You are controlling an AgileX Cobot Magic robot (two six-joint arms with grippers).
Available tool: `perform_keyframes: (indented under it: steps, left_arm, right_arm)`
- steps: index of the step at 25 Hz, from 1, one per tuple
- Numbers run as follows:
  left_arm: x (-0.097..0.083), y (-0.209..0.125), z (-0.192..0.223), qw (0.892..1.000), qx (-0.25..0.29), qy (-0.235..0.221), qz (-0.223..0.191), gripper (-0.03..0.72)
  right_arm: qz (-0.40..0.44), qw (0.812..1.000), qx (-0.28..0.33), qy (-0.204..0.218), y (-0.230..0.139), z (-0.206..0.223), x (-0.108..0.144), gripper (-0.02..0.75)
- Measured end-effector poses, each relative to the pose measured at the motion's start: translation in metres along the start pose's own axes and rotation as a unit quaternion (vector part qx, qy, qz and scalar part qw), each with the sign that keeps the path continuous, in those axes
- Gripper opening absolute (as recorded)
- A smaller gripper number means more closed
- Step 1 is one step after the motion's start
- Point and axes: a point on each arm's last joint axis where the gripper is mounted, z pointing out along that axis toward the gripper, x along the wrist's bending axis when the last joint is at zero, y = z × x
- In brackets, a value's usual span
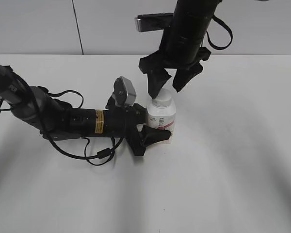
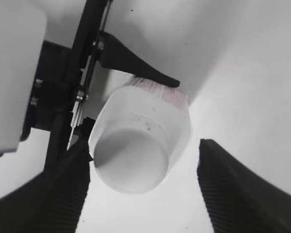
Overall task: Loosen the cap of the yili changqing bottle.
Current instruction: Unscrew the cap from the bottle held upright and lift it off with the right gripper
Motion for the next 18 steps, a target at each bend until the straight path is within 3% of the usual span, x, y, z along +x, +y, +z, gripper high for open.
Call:
perform_keyframes:
  steps: [7,18]
  left_arm:
    - [0.0000,0.0000,0.0000,1.000,0.000,0.000,0.000,0.419]
    - [0.0000,-0.0001,0.0000,1.000,0.001,0.000,0.000,0.417]
  right_arm:
    - [0.092,0.995,-0.003,0.034,0.0011,-0.0003,0.0060,0.546]
    - [0.144,0.989,-0.001,0.012,0.0004,-0.0001,0.0022,0.546]
